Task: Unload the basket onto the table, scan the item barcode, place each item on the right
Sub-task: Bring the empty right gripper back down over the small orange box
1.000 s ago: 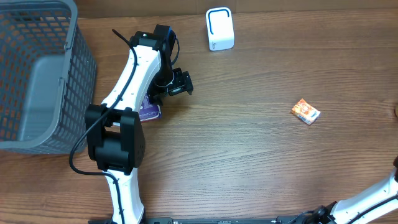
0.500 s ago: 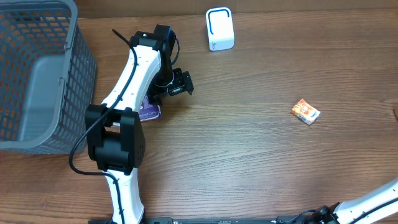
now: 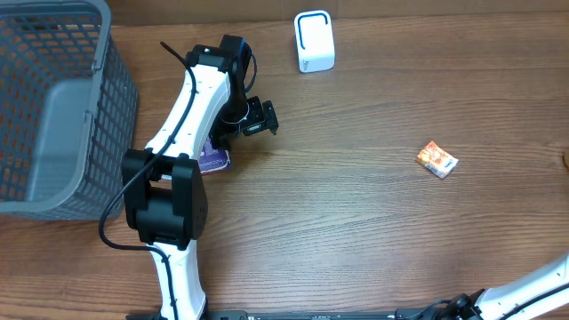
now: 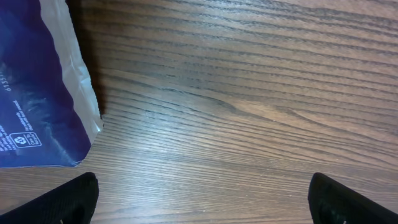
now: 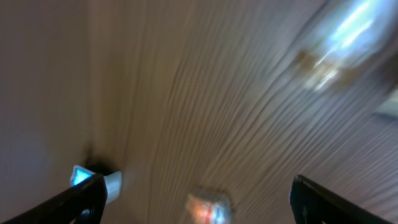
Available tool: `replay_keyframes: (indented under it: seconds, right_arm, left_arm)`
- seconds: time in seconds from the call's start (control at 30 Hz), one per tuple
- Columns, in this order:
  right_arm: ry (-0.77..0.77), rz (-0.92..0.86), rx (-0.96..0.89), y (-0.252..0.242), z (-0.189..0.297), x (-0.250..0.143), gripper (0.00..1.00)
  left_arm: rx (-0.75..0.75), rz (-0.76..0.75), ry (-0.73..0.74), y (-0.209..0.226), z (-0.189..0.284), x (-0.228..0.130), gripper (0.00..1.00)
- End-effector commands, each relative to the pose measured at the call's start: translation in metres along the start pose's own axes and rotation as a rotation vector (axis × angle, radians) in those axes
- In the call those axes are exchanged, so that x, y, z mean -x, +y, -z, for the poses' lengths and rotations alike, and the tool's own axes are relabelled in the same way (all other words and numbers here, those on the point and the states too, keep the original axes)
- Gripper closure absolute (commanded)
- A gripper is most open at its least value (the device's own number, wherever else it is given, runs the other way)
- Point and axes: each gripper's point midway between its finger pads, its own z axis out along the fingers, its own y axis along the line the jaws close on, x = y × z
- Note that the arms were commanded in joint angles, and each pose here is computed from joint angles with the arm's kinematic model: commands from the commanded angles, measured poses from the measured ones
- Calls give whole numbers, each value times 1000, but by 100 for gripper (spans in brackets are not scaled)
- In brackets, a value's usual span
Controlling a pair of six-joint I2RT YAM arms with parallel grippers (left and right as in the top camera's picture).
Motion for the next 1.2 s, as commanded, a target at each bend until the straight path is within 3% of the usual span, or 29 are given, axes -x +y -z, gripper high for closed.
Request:
replay_keyframes:
  seconds: [0.0,0.13,0.3,0.5,0.63,0.7,0.77,0.8,0.9,1.17]
  right_arm:
    - [152,314,180,67,-2,-62,5]
    - [334,601,171,90,-26,-126,6]
    - [415,822,-95,91,-66,-163,0]
    - [332,853,-455,79,-100,-170,0]
    - [379,860,-538,59,-115,-183,0]
    - [402,853,-558,47,-122,-186,14]
    - [423,846,-576,33,-130,-188,41]
    - [433,842,-580,26,-135,-189,44]
    - [457,836,-590,10,-146,-193,34]
    - [452,906,-546,-12,-179,-195,36]
  left_arm:
    - [-22,-35,-18,-10,8,-2,0]
    - [-25,-48,-25,-15,7,-3,0]
    - [-32,-71,-36,-24,6,-4,1]
    - [-27,-93,-29,-31,4,-11,1]
    - [-22,-112,-31,-32,4,-12,1]
    - [-20,-120,-32,-32,4,-12,1]
    - [-19,-120,-33,-32,4,-12,1]
    - [-19,-120,-33,-32,4,-12,1]
    - [-16,-121,-36,-32,4,-11,1]
    - [-11,-122,-48,-31,4,-9,2]
